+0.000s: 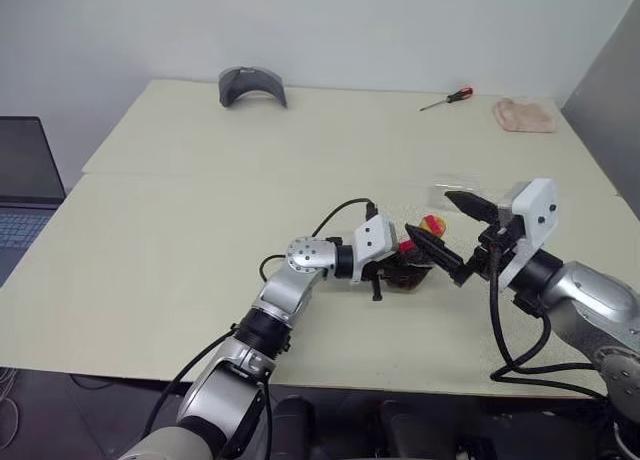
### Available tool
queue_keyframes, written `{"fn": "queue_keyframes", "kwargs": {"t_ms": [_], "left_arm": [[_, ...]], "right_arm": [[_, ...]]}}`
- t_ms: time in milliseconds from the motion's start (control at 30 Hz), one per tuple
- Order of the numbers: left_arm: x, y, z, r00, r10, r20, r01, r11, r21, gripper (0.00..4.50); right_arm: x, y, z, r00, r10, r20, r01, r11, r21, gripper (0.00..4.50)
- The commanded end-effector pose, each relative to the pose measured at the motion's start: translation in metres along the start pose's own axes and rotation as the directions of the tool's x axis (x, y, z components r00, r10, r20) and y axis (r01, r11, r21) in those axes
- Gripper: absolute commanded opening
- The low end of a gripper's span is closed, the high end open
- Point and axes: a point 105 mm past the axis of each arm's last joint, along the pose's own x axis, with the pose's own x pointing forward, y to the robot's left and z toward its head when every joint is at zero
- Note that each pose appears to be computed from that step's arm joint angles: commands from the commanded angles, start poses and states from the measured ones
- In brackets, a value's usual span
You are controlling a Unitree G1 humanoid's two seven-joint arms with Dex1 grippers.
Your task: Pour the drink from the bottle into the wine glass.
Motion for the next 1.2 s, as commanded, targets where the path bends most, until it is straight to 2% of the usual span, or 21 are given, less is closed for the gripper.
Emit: {"fn": "queue_keyframes", "kwargs": {"t_ms": [33,233,567,733,967,1200], "left_arm": [[0.004,0.001,0.022,0.998,-0.011,0.060,0.007,0.998,0.068,0.79],[0.005,0.000,0.022,0.998,-0.017,0.061,0.012,0.998,0.066,0.79],[0.005,0.000,0.022,0.998,-0.025,0.064,0.021,0.998,0.064,0.77],[0.006,-0.001,0.022,0.998,-0.028,0.063,0.024,0.998,0.065,0.77],[0.006,-0.001,0.021,0.998,-0.026,0.060,0.022,0.998,0.066,0.77],[0.005,-0.001,0.021,0.998,-0.024,0.058,0.021,0.998,0.066,0.77]], "right_arm": [[-0.009,-0.013,0.005,0.998,-0.059,0.035,0.060,0.997,-0.038,4.50],[-0.030,-0.020,-0.004,0.997,-0.074,0.002,0.074,0.997,-0.019,4.50],[-0.064,0.002,-0.010,0.990,0.089,-0.106,-0.079,0.992,0.101,4.50],[-0.046,0.008,0.005,0.994,0.106,-0.041,-0.101,0.988,0.116,4.50],[-0.024,0.009,0.003,0.994,0.103,-0.031,-0.098,0.987,0.130,4.50],[-0.017,0.009,0.001,0.993,0.119,-0.022,-0.116,0.985,0.127,4.50]]}}
